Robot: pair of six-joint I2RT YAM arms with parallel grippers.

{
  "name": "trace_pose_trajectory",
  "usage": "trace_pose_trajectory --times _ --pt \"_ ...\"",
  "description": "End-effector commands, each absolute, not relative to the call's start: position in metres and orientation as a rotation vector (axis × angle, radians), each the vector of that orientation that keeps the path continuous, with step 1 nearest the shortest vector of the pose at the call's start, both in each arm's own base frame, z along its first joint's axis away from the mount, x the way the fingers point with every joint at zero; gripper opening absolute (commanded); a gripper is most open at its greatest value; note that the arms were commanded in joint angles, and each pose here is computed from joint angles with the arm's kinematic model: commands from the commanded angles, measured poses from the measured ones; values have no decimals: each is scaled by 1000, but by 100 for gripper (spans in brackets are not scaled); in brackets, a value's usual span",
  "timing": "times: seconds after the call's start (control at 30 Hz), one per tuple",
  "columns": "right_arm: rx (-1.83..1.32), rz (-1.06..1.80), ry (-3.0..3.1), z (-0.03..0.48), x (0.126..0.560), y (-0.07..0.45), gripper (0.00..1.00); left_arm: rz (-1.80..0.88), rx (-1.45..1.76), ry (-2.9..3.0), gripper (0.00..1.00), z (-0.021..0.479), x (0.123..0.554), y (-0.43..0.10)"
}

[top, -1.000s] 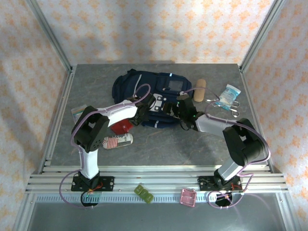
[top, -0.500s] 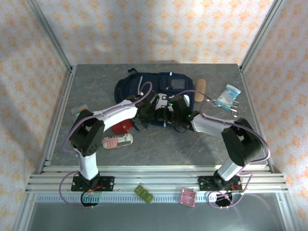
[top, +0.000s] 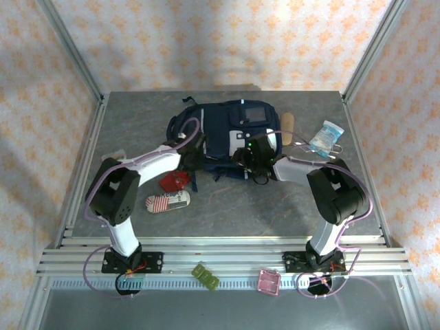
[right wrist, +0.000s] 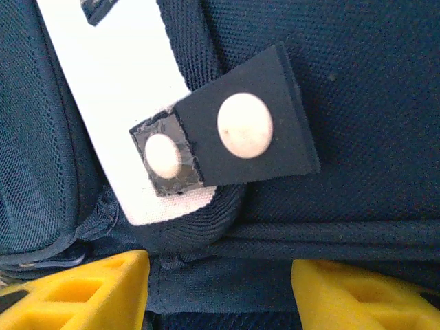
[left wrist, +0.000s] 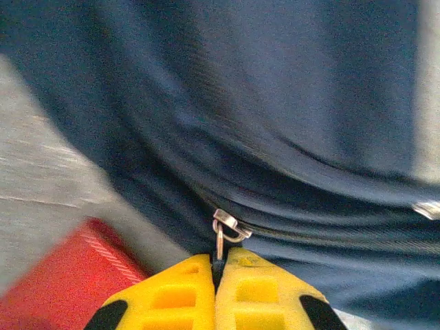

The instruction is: Pack the student bag

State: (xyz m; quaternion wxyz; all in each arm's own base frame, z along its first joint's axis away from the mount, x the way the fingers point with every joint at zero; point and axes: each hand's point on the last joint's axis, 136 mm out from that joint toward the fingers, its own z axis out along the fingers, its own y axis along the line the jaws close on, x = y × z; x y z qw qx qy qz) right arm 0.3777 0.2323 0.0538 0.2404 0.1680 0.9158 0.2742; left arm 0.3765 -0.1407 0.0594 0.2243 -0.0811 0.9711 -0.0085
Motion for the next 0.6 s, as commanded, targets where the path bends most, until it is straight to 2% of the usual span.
trace_pose_trajectory --times 0.0,0.23,0.43,0.57 --pt "542 482 2532 23 381 187 58 180 -344 2594 0 82 378 -76" --pt "455 410 2480 40 434 199 57 41 -277 2590 0 100 361 -100" --pt "435 381 2439 59 496 204 58 -151 -106 2576 0 108 356 -179" --pt "400 455 2406 98 501 213 62 -256 -66 2523 0 118 373 -225"
